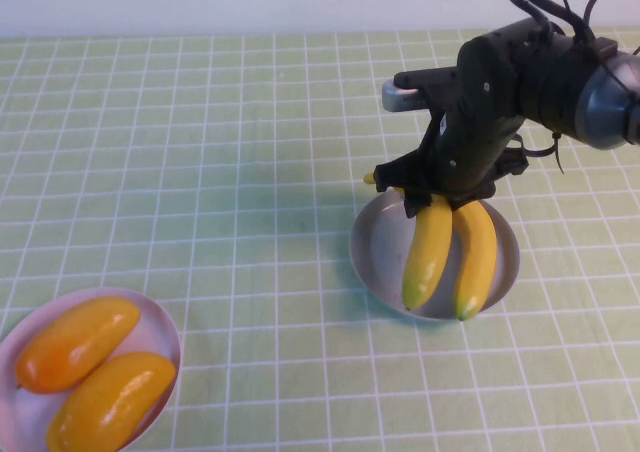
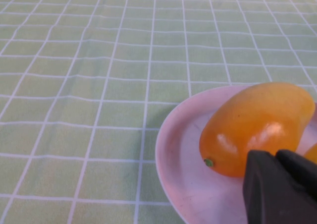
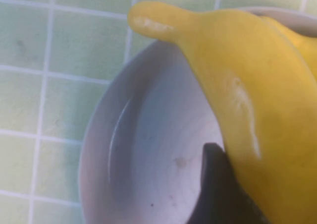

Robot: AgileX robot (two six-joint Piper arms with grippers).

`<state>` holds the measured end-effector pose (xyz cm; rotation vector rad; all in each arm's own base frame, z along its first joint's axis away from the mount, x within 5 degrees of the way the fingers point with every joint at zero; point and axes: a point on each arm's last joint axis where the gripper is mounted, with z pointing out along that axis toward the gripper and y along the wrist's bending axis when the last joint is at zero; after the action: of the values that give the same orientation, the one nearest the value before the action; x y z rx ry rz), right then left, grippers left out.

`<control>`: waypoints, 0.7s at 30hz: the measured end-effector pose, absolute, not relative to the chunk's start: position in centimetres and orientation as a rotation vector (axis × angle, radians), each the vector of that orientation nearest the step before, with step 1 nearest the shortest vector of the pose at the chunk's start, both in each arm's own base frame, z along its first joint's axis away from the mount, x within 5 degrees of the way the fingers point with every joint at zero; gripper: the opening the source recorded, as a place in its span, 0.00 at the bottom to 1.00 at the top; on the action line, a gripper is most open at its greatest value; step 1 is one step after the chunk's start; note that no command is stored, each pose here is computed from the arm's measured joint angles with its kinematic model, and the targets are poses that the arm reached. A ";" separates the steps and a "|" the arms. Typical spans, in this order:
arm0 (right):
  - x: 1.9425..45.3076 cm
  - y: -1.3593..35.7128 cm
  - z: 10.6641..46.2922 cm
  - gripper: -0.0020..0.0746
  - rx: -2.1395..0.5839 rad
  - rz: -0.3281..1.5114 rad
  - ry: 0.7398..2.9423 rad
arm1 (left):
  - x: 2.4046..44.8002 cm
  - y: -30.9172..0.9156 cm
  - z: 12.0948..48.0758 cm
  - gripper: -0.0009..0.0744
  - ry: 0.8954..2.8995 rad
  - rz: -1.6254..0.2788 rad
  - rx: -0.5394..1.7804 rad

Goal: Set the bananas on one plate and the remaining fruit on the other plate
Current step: Put another type of fruit in the right plate

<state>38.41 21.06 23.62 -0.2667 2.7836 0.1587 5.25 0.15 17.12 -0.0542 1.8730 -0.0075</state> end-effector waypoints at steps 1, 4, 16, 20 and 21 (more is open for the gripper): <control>38.5 20.9 23.5 0.46 -0.261 0.156 2.786 | 5.3 0.2 17.1 0.01 1.873 -0.007 -0.054; 38.7 20.7 23.2 0.46 -0.256 0.146 2.792 | 5.3 0.2 17.1 0.01 1.873 -0.007 -0.054; 38.6 20.3 21.1 0.46 -0.308 0.042 2.896 | 5.3 0.2 17.1 0.01 1.873 -0.007 -0.054; 38.4 20.3 21.0 0.48 -0.309 0.032 2.912 | 5.3 0.2 17.1 0.01 1.873 -0.007 -0.054; 38.4 20.2 21.0 0.49 -0.309 0.031 2.915 | 5.3 0.2 17.1 0.01 1.873 -0.007 -0.054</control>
<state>38.41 20.24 21.04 -0.3090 2.9145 0.0306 5.25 0.15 17.12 -0.0542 1.8730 -0.0075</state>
